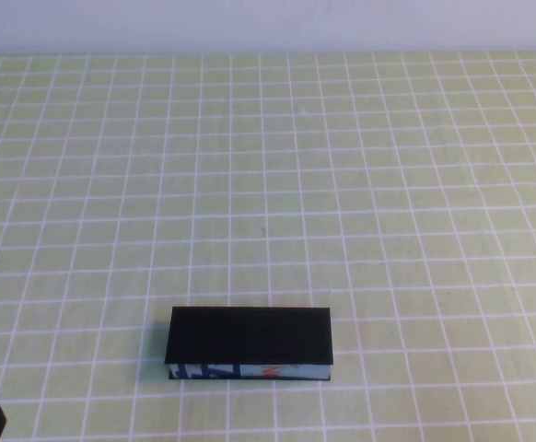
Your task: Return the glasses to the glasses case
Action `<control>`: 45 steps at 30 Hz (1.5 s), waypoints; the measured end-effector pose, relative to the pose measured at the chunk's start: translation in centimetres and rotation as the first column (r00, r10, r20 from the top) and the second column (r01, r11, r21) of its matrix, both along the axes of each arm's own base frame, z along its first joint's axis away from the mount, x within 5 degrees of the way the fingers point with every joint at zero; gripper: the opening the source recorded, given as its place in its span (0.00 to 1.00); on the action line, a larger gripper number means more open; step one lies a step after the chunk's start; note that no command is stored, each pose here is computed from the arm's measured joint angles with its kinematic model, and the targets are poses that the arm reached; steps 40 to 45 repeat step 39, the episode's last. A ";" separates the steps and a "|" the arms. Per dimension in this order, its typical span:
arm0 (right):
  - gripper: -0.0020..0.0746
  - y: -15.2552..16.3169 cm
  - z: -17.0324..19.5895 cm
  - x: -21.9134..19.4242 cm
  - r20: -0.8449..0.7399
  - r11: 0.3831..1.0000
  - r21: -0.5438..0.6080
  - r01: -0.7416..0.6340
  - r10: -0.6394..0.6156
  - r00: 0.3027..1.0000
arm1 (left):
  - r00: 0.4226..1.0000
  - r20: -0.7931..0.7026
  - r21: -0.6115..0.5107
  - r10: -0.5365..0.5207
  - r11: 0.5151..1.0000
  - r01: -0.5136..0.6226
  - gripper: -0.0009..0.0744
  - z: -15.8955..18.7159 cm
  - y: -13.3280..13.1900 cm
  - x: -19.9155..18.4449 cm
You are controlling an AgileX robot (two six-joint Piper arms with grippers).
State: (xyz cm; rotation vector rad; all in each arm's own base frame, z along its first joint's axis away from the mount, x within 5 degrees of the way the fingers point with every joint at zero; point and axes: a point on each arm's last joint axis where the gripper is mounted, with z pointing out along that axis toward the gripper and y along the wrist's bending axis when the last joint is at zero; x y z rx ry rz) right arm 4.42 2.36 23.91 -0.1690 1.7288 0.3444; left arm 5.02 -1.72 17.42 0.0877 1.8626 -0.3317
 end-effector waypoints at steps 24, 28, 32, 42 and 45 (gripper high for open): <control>0.00 -1.7 -6.6 0.9 -0.139 0.967 0.008 0.256 -0.252 0.958 | 1.000 0.000 0.000 0.000 1.000 0.000 0.01 0.0 0.0 0.0; 0.00 -1.7 -6.6 0.9 -0.141 0.966 0.016 0.257 -0.252 0.957 | 1.000 0.000 0.000 0.000 1.000 0.000 0.01 0.0 0.0 0.0; 0.00 -1.7 -6.6 0.9 -0.142 0.966 0.017 0.257 -0.252 0.957 | 1.000 0.000 0.000 0.000 1.000 0.000 0.01 0.0 0.0 0.0; 0.00 -1.7 -6.6 0.9 -0.143 0.966 0.021 0.257 -0.252 0.957 | 1.000 0.000 0.000 0.000 1.000 0.000 0.01 0.0 0.0 0.0; 0.00 -1.7 -6.6 0.9 -0.143 0.966 0.021 0.257 -0.252 0.957 | 1.000 0.000 0.000 0.000 1.000 0.000 0.01 0.0 0.0 0.0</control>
